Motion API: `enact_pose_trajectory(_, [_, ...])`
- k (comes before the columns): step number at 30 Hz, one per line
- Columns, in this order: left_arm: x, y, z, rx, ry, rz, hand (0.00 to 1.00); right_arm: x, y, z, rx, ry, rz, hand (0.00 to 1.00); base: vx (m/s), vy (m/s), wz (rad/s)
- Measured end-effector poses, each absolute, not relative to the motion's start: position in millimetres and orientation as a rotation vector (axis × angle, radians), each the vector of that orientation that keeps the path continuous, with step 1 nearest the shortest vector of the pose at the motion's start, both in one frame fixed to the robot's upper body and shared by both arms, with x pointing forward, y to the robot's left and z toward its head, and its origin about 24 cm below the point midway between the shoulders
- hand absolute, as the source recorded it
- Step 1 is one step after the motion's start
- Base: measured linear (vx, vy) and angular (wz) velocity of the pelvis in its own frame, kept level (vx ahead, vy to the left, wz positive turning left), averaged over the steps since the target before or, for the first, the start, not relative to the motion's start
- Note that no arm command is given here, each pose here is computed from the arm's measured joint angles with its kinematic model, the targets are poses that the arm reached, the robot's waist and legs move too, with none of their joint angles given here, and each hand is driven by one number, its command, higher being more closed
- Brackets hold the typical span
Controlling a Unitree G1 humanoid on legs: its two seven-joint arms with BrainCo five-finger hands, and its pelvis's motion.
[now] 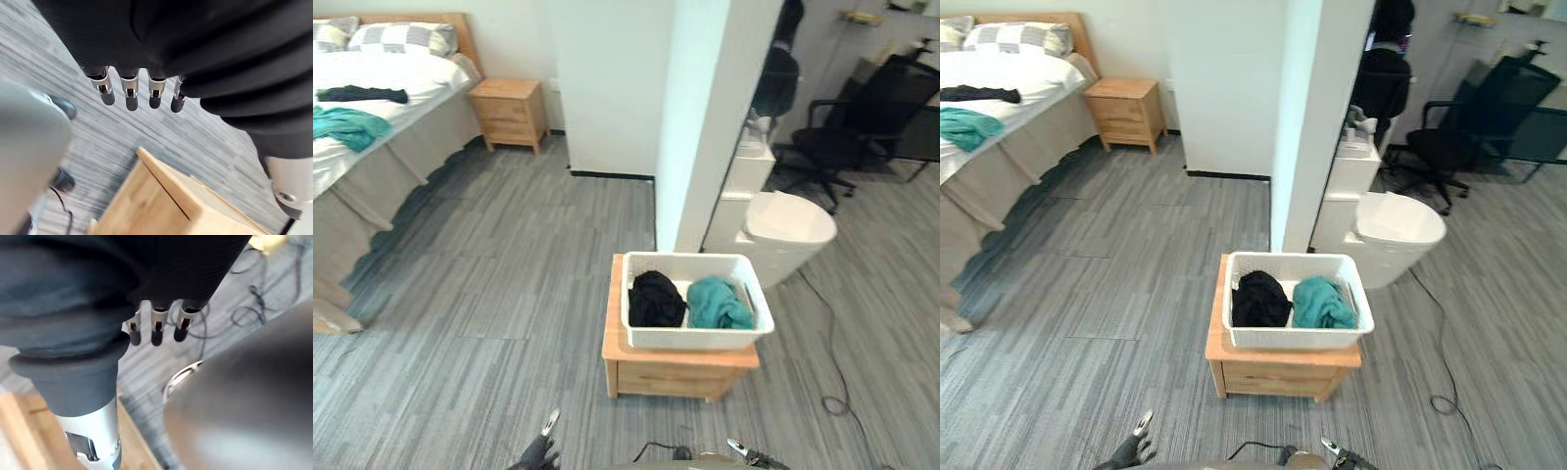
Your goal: Pick up the laundry basket with both hands and put the clothes into the washing machine.
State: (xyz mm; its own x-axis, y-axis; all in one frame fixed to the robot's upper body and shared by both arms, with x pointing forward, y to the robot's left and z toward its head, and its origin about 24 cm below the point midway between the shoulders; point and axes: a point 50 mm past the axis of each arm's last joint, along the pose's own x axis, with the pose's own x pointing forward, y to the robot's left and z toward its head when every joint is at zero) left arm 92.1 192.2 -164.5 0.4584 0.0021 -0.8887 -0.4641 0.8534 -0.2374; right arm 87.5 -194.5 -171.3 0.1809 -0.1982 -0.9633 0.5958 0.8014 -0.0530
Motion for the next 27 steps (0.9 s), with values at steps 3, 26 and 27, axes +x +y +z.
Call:
enact_pose_trajectory(3, [97.5,182.8,-163.9,-0.57,1.03,0.325,0.0,106.2,-192.1,-166.9,0.259,1.243,-0.473,0.0,0.35,-0.146,0.1])
enact_pose_trajectory(26, [110.6,215.5,-140.7,-0.644,0.838,0.288,0.0,169.5,-232.5,-98.6,0.323,0.738,-0.725,0.0,0.17,0.099,-0.36])
enact_pose_trajectory(27, [116.2,216.2,-135.2,-0.657,0.807,0.277,0.0,169.5,-239.0,-91.7,0.304,0.722,-0.756,0.0,0.05,-0.084,-0.15])
